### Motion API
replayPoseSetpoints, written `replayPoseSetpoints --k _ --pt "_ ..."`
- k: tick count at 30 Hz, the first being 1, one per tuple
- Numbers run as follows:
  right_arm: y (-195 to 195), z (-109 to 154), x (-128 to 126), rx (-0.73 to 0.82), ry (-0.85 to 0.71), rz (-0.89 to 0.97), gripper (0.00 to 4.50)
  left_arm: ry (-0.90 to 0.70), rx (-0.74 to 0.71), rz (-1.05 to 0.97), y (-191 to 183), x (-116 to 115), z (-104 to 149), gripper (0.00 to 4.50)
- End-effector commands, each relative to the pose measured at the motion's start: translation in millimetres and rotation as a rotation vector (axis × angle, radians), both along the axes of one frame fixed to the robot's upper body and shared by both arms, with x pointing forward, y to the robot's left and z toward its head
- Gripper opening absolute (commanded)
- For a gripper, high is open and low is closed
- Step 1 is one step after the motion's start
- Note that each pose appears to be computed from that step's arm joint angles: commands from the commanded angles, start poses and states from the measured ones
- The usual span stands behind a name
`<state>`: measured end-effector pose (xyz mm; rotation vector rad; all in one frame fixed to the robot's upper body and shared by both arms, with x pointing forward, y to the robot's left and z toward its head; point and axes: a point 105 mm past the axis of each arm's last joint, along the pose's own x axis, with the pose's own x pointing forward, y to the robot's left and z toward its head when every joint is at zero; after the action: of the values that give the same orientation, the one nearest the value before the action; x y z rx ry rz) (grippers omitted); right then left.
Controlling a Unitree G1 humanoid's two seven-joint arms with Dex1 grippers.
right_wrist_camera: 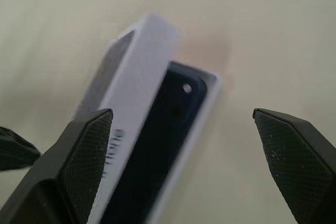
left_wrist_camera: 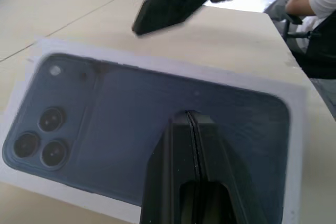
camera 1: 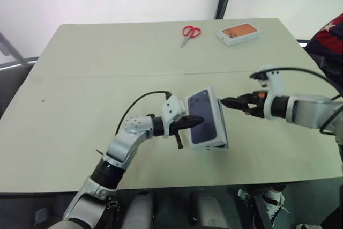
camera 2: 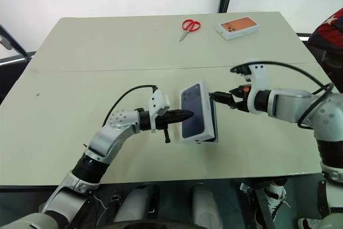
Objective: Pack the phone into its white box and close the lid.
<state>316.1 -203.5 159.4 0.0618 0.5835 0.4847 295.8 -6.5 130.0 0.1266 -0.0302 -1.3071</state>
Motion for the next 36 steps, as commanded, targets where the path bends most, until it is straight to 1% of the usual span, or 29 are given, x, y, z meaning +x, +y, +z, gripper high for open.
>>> replayPoseSetpoints --k 1,3,5,6,7,8,9,10,11,12,14,15,20,25,28,29,30,36 --pt "-7.0 16.1 5.6 -0.043 -0.113 0.008 4.47 -0.051 -0.06 0.033 5.0 6.7 22.8 0.0" --pt "-8.3 16.0 6.3 -0.05 -0.124 0.013 4.47 -0.049 -0.067 0.041 6.5 7.7 24.7 0.0" --pt "-11.3 19.4 6.6 -0.149 -0.162 0.048 3.94 -0.018 -0.09 0.147 25.2 20.8 35.1 0.0" --pt "-13.8 19.5 7.1 -0.224 -0.185 0.067 3.66 -0.002 -0.094 0.192 33.7 25.8 38.6 0.0" --pt "-15.3 19.3 7.3 -0.274 -0.201 0.084 3.18 0.01 -0.095 0.219 38.9 28.3 40.7 0.0" --pt "-17.2 16.7 7.3 -0.382 -0.233 0.123 2.67 0.033 -0.076 0.249 45.9 30.5 40.0 0.0" --pt "-17.8 14.5 6.8 -0.459 -0.255 0.16 2.09 0.051 -0.062 0.271 50.9 31.8 39.5 0.0" --pt "-15.9 11.6 3.9 -0.563 -0.296 0.232 1.67 0.069 0.011 0.306 57.3 33.4 31.5 0.0" --pt "-11.9 8.9 0.7 -0.626 -0.329 0.303 1.67 0.087 0.094 0.336 63.3 33.6 22.1 0.0" --pt "-9.1 7.3 -1.5 -0.657 -0.349 0.349 1.67 0.097 0.15 0.353 67.0 33.2 15.9 0.0" --pt "-7.1 5.0 -2.9 -0.685 -0.369 0.395 1.67 0.131 0.208 0.356 68.8 29.8 8.0 0.0" --pt "-3.3 4.0 -3.8 -0.682 -0.379 0.416 1.67 0.174 0.231 0.349 66.2 27.1 2.6 0.0" --pt "9.7 -2.9 -8.7 -0.7 -0.401 0.502 1.67 0.293 0.261 0.325 45.7 21.3 -7.2 0.0" --pt "11.0 -5.0 -10.0 -0.733 -0.414 0.529 1.67 0.323 0.286 0.309 31.3 18.6 -13.1 0.0" --pt "12.2 -7.4 -13.1 -0.729 -0.4 0.549 0.8 0.338 0.29 0.284 21.1 15.0 -16.6 0.0" --pt "12.5 -7.8 -13.9 -0.733 -0.4 0.554 0.33 0.341 0.29 0.281 19.6 14.6 -17.2 0.0" --pt "12.7 -7.7 -14.0 -0.736 -0.402 0.555 0.04 0.343 0.289 0.28 18.5 14.6 -17.4 0.0" --pt "17.8 -7.0 -16.0 -0.741 -0.419 0.573 0.04 0.346 0.277 0.255 13.1 11.3 -15.6 0.0"
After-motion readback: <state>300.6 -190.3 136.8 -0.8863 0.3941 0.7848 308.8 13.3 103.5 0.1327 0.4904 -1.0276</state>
